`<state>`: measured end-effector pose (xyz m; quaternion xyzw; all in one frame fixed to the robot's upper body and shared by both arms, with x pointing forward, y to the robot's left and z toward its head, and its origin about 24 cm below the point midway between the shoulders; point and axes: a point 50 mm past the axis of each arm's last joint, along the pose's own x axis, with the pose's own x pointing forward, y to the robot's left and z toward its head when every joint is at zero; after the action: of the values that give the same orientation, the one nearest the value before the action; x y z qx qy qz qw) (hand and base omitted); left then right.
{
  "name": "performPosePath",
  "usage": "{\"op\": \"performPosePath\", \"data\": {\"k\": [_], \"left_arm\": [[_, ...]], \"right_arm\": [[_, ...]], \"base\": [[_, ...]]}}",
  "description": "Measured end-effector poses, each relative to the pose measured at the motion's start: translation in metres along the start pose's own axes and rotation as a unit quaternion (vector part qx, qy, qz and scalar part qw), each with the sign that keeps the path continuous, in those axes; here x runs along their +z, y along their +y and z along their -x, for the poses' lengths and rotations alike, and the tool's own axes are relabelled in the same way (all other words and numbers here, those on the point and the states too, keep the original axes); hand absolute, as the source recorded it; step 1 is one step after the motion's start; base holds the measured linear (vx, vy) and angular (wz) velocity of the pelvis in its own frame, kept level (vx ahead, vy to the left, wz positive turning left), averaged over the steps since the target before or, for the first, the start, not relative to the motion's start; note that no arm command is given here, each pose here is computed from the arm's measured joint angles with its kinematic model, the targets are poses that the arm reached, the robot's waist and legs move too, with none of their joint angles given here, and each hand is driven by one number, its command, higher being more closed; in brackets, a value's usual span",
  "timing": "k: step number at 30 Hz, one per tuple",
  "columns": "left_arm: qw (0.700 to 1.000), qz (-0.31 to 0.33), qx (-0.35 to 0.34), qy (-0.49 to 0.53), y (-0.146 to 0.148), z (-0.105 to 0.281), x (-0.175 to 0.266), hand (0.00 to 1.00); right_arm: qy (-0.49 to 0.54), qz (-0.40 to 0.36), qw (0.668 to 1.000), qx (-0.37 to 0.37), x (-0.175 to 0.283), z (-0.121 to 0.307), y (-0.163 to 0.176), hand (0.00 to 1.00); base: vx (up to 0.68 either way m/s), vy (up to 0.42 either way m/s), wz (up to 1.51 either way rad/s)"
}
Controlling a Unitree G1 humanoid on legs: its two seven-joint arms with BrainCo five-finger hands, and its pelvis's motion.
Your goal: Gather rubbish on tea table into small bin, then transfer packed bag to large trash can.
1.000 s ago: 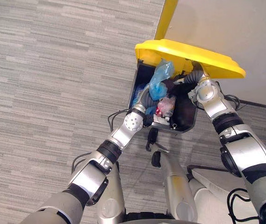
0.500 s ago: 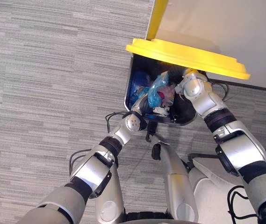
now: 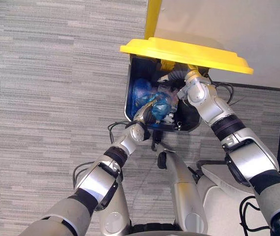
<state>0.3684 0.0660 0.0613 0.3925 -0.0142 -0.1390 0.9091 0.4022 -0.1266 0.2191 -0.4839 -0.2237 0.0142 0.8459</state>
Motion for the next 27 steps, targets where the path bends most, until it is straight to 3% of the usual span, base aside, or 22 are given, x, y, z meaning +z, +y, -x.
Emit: {"op": "performPosePath", "data": {"k": [7,12,19,27], "left_arm": [[0.997,0.063,0.030,0.013,0.006,0.007,-0.014,0.00],[0.990,0.129,0.052,0.019,0.005,0.030,-0.038,0.00],[0.962,0.220,0.062,0.149,-0.026,0.108,-0.122,0.00],[0.918,0.262,0.043,0.295,-0.065,0.189,-0.181,0.00]], "right_arm": [[0.047,-0.011,0.999,0.008,-0.029,0.018,0.009,0.00],[0.098,-0.035,0.994,0.037,-0.058,0.052,0.038,0.00],[0.199,-0.098,0.966,0.129,-0.089,0.128,0.108,0.00],[0.240,-0.141,0.940,0.196,-0.085,0.179,0.151,0.00]], "base": [[0.01,0.003,0.11],[0.00,0.004,0.05],[0.02,-0.017,0.03],[0.03,-0.025,0.08]]}}
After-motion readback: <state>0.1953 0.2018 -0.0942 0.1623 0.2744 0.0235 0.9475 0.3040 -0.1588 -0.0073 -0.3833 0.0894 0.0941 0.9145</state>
